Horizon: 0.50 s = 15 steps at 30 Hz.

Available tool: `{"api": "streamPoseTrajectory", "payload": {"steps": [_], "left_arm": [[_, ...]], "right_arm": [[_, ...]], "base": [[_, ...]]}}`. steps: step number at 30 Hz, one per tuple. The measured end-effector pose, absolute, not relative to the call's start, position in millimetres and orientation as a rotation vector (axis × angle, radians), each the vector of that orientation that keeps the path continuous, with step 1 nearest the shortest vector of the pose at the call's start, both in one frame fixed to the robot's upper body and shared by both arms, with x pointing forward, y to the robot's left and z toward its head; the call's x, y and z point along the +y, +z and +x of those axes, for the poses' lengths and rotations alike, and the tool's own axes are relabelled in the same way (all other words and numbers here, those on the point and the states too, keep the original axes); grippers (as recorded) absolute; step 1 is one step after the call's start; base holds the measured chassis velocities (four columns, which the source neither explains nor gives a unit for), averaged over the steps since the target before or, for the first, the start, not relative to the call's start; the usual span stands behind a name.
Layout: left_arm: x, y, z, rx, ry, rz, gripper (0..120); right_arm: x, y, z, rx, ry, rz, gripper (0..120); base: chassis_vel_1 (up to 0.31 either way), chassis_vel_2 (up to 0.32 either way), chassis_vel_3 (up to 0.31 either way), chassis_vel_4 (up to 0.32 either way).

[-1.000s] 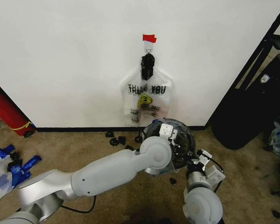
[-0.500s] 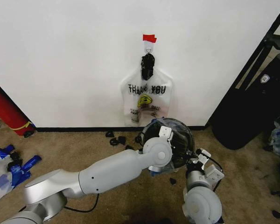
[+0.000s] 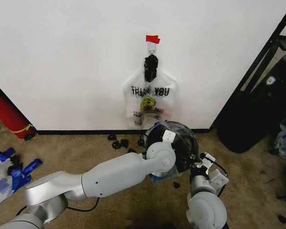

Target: Pick up the garbage bag from the wall and place it over the trash bin.

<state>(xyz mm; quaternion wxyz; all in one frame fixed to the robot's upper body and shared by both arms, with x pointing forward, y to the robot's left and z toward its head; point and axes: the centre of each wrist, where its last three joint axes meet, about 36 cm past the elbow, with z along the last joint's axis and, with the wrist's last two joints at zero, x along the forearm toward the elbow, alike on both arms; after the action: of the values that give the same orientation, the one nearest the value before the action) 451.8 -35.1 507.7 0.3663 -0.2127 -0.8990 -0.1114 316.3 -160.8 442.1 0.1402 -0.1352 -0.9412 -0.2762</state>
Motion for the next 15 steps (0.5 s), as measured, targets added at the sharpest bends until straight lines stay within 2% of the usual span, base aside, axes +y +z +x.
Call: {"api": "streamPoseTrajectory", "payload": {"steps": [8,15], "left_arm": [[-45,503,453,-2.289,-0.292,-0.568,0],[-34,479,468,-2.299,-0.335,-0.527,0]], "right_arm": [[-158,442,314,-2.717,-0.797,-0.378,0],[-161,447,312,-2.735,-0.792,-0.370,0]], "base": [[0.000,0.000,0.000,0.000],[0.000,0.000,0.000,0.000]]}}
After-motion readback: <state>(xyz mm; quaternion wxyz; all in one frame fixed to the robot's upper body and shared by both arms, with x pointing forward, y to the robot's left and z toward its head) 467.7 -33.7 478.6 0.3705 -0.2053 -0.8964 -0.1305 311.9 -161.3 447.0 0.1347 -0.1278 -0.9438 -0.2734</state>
